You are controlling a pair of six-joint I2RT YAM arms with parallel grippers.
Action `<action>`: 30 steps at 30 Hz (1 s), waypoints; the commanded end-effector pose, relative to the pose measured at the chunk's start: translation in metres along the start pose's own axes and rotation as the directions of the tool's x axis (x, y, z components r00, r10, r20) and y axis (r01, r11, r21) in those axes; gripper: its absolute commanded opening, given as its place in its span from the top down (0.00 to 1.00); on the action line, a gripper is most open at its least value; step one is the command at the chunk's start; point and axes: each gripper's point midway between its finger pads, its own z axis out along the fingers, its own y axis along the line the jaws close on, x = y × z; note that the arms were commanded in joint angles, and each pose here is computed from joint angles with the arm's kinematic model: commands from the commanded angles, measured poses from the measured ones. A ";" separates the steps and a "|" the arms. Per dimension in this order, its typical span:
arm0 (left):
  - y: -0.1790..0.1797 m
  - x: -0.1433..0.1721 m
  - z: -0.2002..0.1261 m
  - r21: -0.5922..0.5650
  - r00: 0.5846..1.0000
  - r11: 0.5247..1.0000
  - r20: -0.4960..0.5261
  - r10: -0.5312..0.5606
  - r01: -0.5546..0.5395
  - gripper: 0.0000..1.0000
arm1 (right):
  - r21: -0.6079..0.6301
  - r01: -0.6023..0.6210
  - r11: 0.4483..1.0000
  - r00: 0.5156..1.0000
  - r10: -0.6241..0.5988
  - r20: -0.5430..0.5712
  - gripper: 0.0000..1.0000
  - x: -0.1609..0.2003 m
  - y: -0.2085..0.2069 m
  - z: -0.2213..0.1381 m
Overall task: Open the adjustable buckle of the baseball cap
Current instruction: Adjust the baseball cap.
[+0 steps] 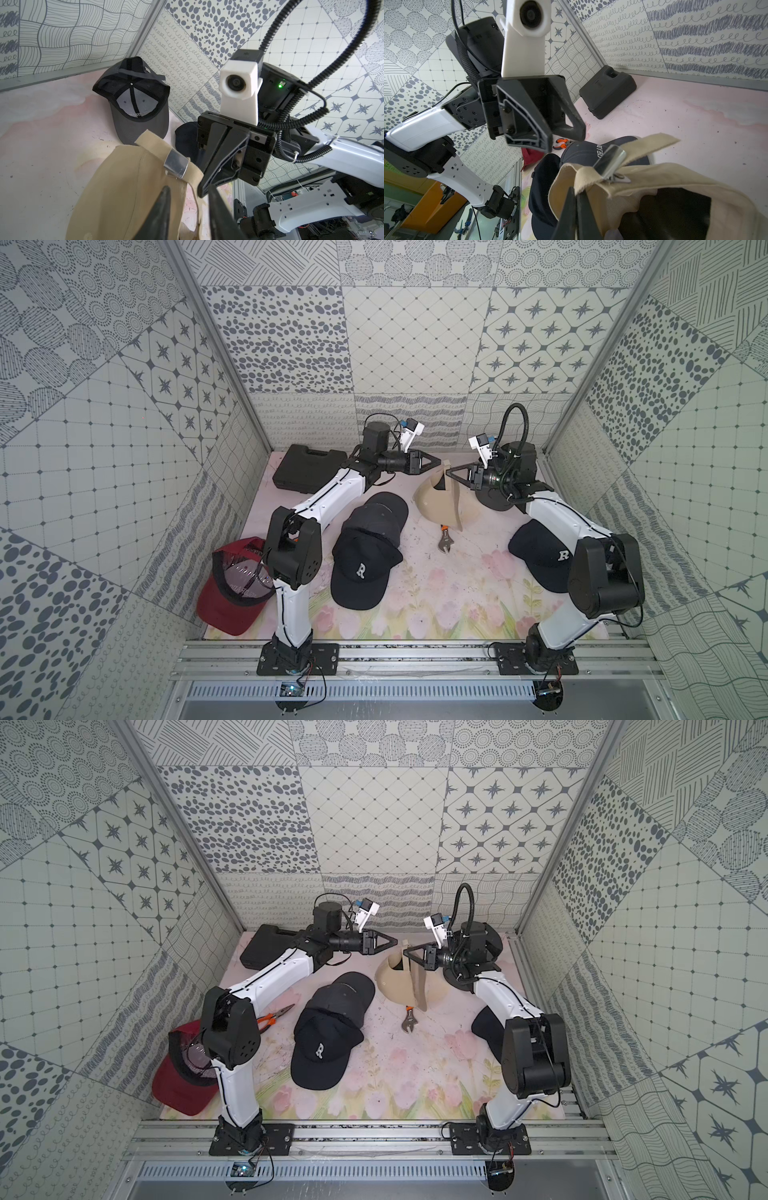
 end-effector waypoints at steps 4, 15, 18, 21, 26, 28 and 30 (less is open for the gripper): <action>-0.009 0.007 -0.012 -0.011 0.986 0.987 -0.028 0.162 -0.162 0.42 | -0.009 0.055 0.998 0.998 -0.055 0.017 1.00 -0.013 0.001 -0.002; 0.008 0.020 -0.002 -0.076 0.978 0.977 -0.070 0.195 -0.200 0.49 | -0.048 0.048 0.998 0.998 -0.047 0.032 1.00 -0.017 0.009 -0.001; 0.007 0.023 0.005 -0.077 0.972 0.971 -0.088 0.219 -0.225 0.49 | -0.056 0.048 0.997 0.998 -0.046 0.035 1.00 -0.017 0.012 -0.001; 0.003 0.025 0.013 -0.065 0.967 0.969 -0.107 0.230 -0.238 0.52 | -0.048 0.047 0.998 0.998 -0.046 0.037 1.00 -0.016 0.012 0.000; 0.009 0.031 0.018 -0.107 0.959 0.960 -0.147 0.242 -0.258 0.79 | -0.027 0.031 0.999 0.999 -0.030 0.044 1.00 -0.016 0.011 -0.001; 0.014 0.029 0.015 -0.149 0.956 0.950 -0.146 0.253 -0.274 1.00 | -0.017 0.024 1.000 0.998 -0.023 0.055 1.00 -0.017 0.012 -0.003; 0.015 0.025 0.013 -0.169 0.952 0.941 -0.140 0.272 -0.294 1.00 | -0.003 0.014 1.000 0.998 -0.014 0.065 1.00 -0.017 0.013 -0.005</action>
